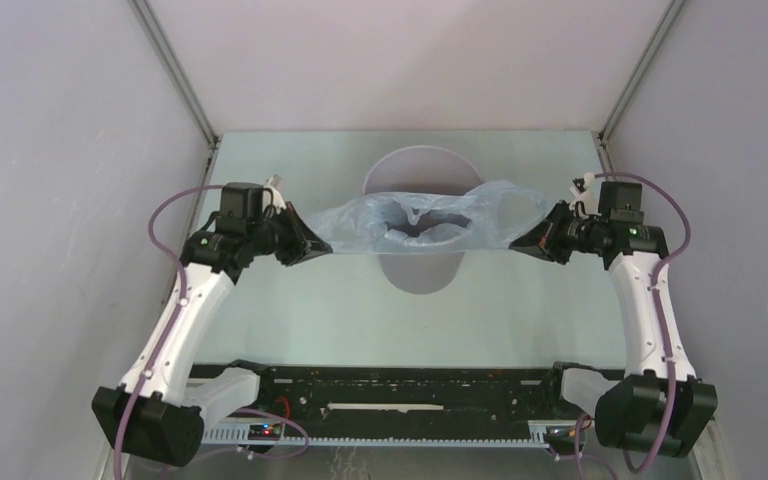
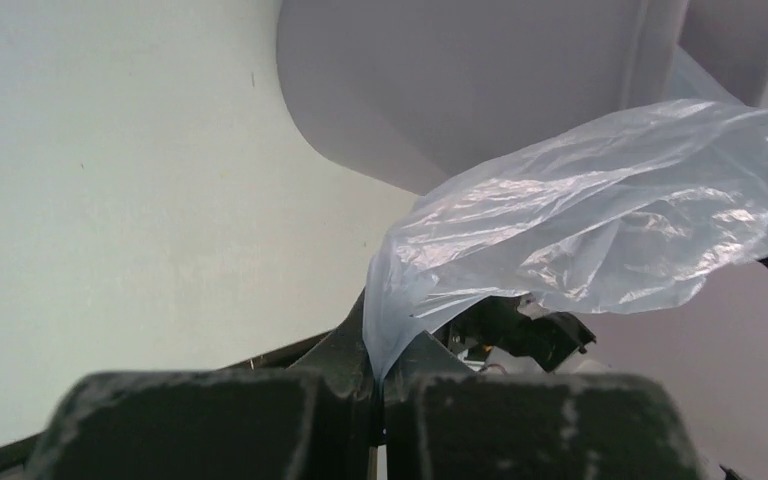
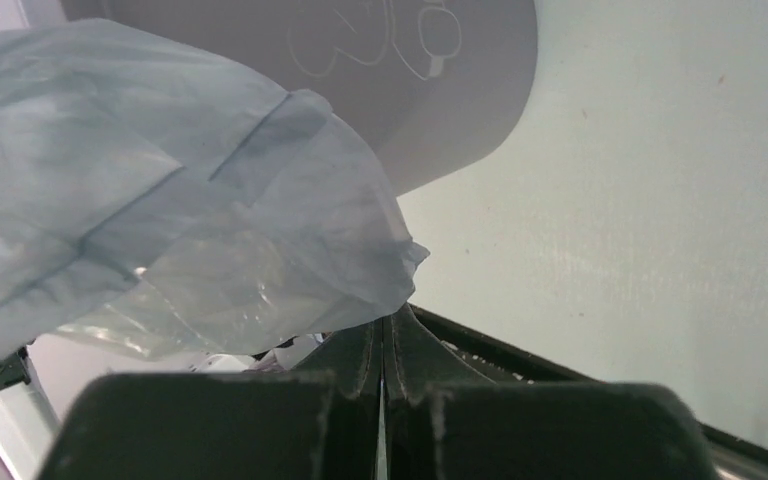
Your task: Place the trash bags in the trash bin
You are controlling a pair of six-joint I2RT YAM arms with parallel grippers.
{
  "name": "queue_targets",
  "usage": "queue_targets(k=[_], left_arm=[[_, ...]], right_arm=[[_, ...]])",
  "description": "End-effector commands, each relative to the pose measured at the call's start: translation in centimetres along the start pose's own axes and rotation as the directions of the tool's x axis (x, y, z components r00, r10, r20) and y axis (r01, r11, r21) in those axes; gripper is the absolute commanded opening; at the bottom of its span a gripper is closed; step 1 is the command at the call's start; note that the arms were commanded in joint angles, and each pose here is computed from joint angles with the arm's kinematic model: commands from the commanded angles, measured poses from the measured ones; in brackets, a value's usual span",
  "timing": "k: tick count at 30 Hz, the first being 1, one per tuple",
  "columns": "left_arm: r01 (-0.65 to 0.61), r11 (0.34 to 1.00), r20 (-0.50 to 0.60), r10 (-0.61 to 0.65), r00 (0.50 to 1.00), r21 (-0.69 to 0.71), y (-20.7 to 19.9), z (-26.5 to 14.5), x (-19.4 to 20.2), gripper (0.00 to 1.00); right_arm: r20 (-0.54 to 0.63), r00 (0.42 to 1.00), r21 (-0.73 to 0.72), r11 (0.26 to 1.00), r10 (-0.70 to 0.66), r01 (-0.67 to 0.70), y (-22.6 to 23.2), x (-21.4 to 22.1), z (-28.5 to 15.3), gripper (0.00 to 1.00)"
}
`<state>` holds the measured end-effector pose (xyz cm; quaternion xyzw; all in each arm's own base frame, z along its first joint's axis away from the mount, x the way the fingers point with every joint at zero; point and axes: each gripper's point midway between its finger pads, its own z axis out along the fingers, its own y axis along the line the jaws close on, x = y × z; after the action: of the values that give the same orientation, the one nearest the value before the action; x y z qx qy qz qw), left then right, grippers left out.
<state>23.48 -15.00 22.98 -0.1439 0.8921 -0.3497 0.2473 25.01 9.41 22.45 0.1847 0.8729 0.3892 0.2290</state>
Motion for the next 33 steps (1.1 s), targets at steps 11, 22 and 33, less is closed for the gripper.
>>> queue_targets(k=[11,22,33], left_arm=[[-0.117,0.992,0.143,0.124,0.982,-0.055,-1.0,0.7,-5.9,0.44],[-0.282,0.958,0.227,0.265,0.937,0.048,-4.2,-1.3,-6.9,0.87],[-0.309,0.947,0.184,0.289,0.939,0.091,-4.9,1.7,-8.5,0.74]], right_arm=[[0.117,0.984,0.001,0.991,-0.133,0.134,0.2,-4.2,0.5,0.43],[0.212,0.897,0.153,0.919,-0.389,0.362,2.9,-4.5,-4.3,0.81],[0.22,0.476,0.368,0.525,-0.851,0.768,6.1,-9.0,-5.1,0.92]])
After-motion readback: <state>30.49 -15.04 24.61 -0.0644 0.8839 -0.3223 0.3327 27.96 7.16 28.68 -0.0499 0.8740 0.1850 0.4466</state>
